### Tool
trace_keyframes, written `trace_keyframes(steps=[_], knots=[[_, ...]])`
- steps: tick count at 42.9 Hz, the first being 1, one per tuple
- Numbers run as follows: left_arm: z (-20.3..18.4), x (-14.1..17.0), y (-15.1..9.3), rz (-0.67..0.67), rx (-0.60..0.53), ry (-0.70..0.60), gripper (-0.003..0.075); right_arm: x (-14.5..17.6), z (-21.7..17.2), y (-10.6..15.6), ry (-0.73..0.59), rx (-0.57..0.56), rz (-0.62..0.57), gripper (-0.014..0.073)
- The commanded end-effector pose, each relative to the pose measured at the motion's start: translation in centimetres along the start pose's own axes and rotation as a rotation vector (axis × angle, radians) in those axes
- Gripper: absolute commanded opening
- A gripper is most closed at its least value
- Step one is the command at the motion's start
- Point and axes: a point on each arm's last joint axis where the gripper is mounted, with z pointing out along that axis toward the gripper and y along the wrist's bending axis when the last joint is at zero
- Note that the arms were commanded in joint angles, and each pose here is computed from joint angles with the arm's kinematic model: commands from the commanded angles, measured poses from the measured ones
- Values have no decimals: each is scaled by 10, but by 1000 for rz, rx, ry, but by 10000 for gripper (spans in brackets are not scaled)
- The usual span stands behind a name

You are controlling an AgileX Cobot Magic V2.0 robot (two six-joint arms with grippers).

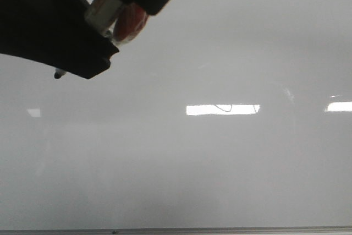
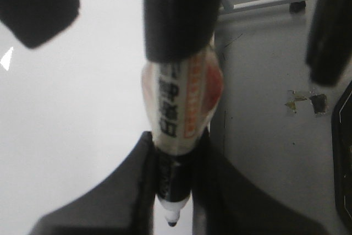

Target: Write number 7 on whiteboard

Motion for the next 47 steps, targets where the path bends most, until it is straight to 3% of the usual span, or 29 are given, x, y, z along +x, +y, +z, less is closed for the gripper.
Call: trace_keyframes(steps=[1,8,28,33,38,44,47], knots=[[-11,-15,10,3,-78,-114,-20,-15,-6,-3,-96,19,-1,557],[-11,-15,10,5,-81,-115,-20,-15,-3,-3,-89,17,1,448],[-11,-15,10,6,-81,-115,-20,-13,-3,-2,-73,8,0,-63],[-11,-15,10,6,-81,-115,-7,-13,-3,-2,-73,8,0,-64],[-11,-15,10,4,-81,-115,136,-13,-3,-3,-73,9,1,-64],[-11,-15,10,2,-82,-116,458,-11,-8,-8,-80,32,16,-66],[-11,-15,10,2,-81,-115,564,-8,-14,-14,-78,55,33,-67]])
